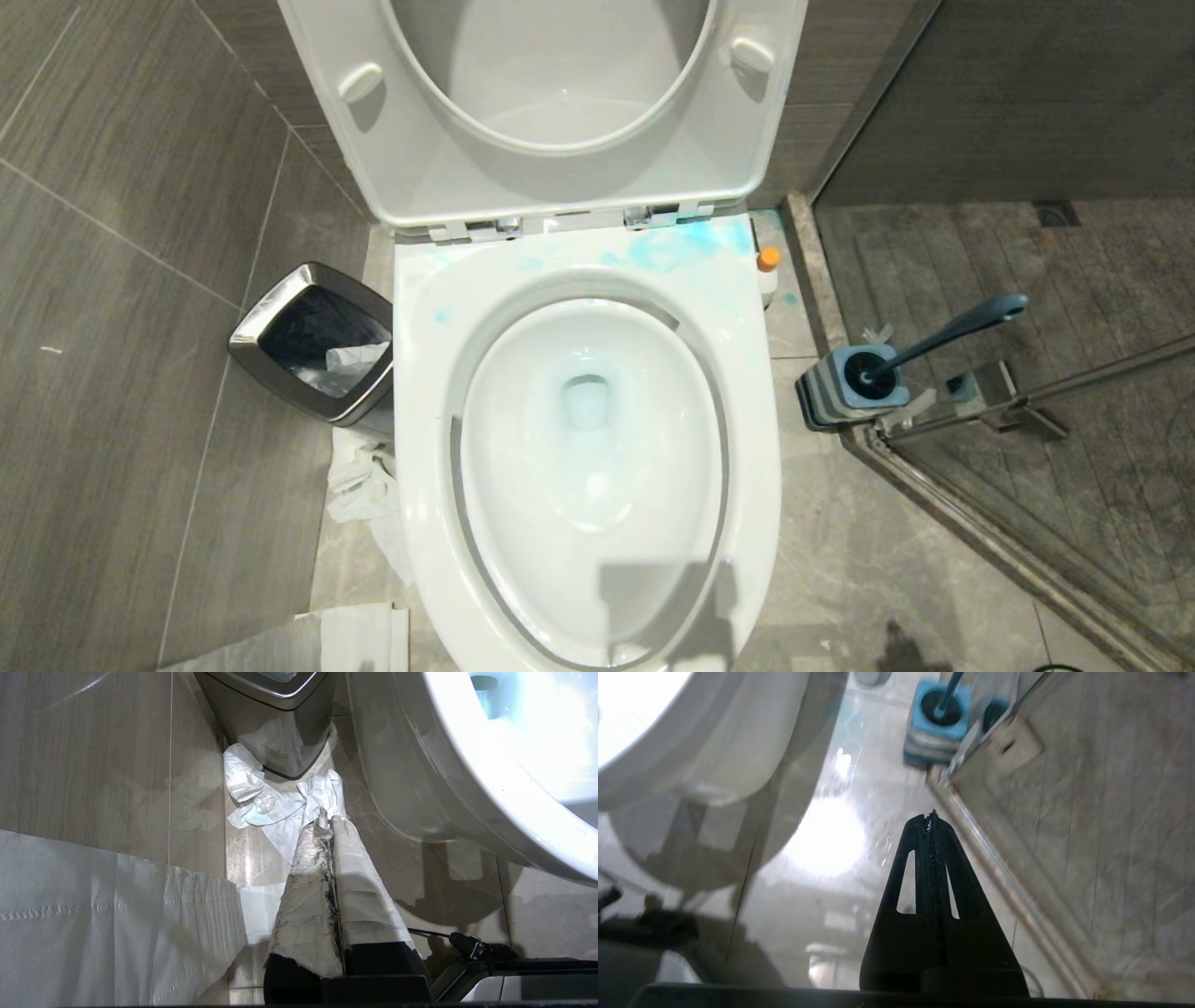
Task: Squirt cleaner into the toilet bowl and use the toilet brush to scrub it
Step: Flush the toilet
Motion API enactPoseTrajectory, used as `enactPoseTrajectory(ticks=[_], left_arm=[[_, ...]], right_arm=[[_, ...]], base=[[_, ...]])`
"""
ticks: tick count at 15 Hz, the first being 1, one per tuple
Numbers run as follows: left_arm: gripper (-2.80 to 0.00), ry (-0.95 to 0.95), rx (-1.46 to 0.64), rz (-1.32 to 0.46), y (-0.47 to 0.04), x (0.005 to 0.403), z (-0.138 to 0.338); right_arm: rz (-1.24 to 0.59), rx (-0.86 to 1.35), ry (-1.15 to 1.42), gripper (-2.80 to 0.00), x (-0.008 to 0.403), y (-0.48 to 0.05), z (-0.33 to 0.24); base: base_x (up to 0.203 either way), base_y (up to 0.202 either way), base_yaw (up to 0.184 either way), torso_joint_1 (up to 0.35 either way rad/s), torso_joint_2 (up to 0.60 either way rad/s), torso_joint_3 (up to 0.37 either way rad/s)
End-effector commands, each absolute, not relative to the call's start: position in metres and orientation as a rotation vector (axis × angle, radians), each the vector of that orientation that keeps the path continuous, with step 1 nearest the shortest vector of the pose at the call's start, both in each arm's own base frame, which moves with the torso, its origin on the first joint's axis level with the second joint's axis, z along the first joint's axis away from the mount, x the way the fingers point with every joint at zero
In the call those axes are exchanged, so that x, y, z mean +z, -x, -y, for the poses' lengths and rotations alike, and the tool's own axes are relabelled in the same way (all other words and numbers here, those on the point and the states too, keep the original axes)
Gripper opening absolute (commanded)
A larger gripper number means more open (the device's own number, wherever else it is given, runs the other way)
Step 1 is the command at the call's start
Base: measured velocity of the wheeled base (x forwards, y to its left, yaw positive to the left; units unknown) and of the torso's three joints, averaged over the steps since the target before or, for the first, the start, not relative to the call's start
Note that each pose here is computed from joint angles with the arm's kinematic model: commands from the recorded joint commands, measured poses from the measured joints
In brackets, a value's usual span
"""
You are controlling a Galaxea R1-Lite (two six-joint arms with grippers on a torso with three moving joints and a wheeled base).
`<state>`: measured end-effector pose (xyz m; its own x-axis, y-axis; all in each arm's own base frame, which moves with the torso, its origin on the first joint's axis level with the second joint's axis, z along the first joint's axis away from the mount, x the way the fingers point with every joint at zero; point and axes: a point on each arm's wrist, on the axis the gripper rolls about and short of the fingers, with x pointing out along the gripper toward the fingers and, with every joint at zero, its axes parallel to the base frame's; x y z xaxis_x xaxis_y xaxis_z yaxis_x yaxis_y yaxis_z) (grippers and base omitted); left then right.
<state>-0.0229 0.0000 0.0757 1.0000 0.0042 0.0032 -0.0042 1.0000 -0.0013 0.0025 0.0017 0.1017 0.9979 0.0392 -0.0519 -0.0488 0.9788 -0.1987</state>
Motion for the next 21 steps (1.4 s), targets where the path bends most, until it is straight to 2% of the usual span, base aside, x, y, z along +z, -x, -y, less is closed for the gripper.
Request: enactPoseTrajectory(ticks=[1,7,13,21], left_arm=[[-2.8,0.002,0.005,0.003,0.023,0.076,0.0],[-2.8,0.002,0.005,0.003,0.023,0.076,0.0],[-2.8,0.002,0.005,0.003,0.023,0.076,0.0],[-2.8,0.002,0.005,0.003,0.023,0.076,0.0]], right_arm=[[-0.033,0.064,0.205,-2.8,0.096,0.005,-0.002],[0.05,0.044,0.202,-2.8,0.081,0.023,-0.001],[0.002,0.04,0.089,-2.8,0.076,0.023,-0.001],[0.001,0.04,0.07,-2.8,0.076,0.023,-0.001]], base=[[0.0,0.0,0.0,0.0,0.0,0.0],[0.0,0.0,0.0,0.0,0.0,0.0],[0.0,0.0,0.0,0.0,0.0,0.0],[0.0,0.0,0.0,0.0,0.0,0.0]])
